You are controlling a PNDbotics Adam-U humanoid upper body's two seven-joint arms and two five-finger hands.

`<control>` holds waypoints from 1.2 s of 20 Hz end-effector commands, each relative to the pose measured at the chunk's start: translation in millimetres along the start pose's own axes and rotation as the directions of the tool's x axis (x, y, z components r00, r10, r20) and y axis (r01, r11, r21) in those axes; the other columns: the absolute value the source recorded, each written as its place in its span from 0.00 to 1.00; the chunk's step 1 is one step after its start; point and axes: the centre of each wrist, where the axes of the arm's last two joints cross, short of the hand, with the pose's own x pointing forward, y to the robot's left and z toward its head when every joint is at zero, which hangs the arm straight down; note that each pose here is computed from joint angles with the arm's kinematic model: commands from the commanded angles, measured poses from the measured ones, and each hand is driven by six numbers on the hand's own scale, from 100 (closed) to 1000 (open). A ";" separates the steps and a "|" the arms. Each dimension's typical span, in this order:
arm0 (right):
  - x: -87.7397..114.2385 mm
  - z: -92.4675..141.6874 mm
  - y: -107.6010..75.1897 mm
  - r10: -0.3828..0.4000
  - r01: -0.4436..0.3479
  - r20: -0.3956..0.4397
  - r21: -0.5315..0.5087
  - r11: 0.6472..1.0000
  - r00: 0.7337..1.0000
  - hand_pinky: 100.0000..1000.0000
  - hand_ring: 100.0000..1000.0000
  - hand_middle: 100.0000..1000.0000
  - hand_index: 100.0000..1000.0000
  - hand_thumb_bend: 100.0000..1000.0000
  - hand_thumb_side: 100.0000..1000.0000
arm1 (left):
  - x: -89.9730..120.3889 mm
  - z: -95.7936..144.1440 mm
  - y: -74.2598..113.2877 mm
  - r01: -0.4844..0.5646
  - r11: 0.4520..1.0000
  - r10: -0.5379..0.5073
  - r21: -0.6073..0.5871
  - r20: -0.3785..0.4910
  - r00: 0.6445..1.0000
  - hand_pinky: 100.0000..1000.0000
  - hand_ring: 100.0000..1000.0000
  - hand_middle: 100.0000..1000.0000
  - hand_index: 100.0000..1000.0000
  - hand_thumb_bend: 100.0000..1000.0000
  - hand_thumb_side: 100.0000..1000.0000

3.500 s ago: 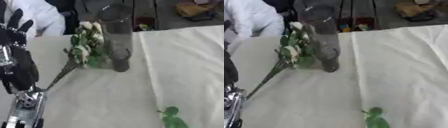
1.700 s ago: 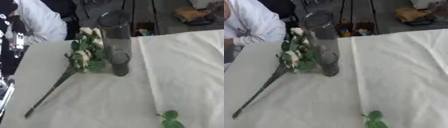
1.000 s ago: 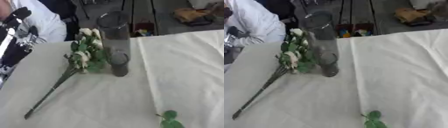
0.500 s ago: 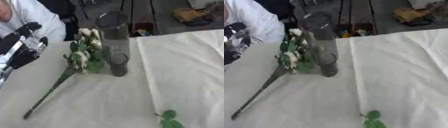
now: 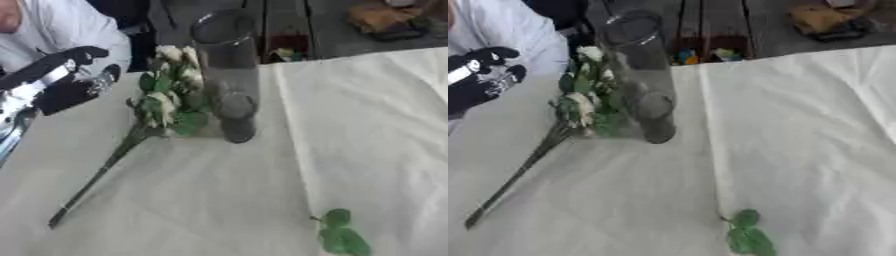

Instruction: Arrange flowers into the vase.

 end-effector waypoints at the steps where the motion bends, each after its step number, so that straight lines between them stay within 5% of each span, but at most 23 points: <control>1: 3.8 -6.4 -0.2 -0.018 0.018 0.024 -0.005 1.000 1.000 0.57 0.63 0.54 0.71 0.00 0.93 | 7.0 3.1 15.9 0.058 0.998 -0.058 0.014 -0.018 0.998 1.00 1.00 1.00 1.00 0.18 0.99; 16: 5.2 -5.0 2.0 -0.037 0.037 0.018 0.012 0.999 0.999 0.58 0.63 0.53 0.71 0.00 0.93 | 11.3 -12.6 13.0 0.138 0.980 -0.153 -0.142 -0.101 0.983 0.97 1.00 1.00 1.00 0.39 0.87; 24: 5.6 -4.1 2.7 -0.041 0.041 0.011 0.014 0.999 0.999 0.58 0.63 0.53 0.70 0.00 0.93 | 3.7 -17.3 4.4 0.103 0.961 -0.138 -0.255 -0.121 0.983 0.95 1.00 1.00 1.00 0.39 0.81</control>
